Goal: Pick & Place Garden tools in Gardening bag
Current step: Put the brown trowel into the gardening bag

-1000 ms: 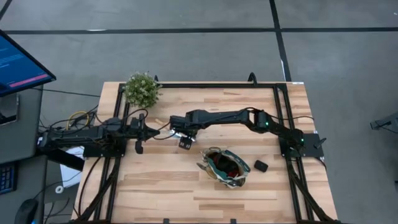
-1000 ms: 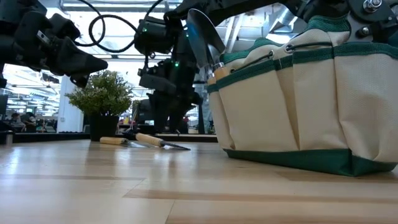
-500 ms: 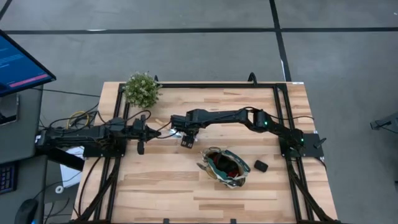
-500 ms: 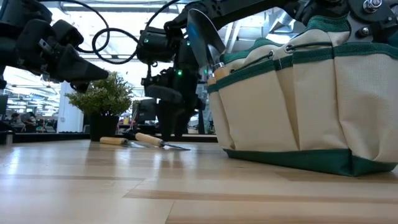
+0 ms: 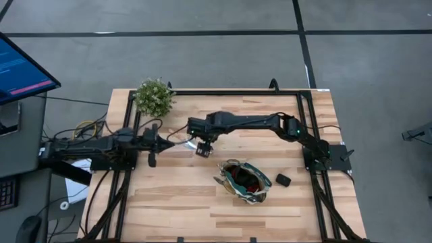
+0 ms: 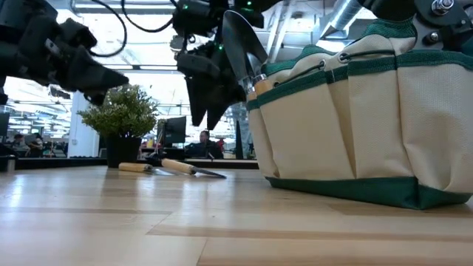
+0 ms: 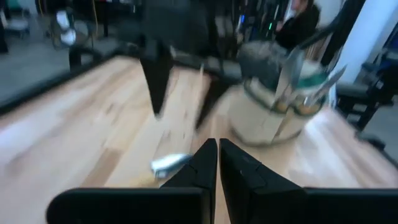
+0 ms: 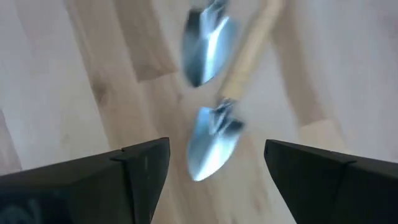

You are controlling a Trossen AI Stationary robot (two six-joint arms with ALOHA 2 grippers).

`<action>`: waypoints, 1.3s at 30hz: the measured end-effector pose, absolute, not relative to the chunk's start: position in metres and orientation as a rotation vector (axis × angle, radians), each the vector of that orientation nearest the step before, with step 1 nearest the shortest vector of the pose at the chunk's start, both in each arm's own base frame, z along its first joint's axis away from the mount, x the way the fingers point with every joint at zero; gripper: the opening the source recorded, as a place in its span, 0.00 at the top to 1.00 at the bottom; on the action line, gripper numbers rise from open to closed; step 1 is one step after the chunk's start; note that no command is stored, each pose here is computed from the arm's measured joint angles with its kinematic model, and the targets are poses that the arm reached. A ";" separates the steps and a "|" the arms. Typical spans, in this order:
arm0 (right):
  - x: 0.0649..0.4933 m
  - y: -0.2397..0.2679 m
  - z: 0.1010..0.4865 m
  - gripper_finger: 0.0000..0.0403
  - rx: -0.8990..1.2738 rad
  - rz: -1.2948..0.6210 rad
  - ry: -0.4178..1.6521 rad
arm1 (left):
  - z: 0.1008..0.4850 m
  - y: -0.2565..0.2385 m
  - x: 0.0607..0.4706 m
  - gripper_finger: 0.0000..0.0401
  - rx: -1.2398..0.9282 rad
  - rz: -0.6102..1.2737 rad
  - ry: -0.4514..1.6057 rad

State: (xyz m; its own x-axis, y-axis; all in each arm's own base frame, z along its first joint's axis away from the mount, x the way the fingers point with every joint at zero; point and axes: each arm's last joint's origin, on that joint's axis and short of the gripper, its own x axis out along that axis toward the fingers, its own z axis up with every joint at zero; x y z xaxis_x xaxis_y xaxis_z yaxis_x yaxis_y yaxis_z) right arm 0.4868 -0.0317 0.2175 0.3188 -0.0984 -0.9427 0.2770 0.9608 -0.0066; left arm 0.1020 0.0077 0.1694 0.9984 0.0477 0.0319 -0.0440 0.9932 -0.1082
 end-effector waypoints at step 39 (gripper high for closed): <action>0.493 -0.010 0.120 0.51 0.089 -0.287 1.348 | 0.182 0.007 0.096 0.96 -0.099 0.038 -0.175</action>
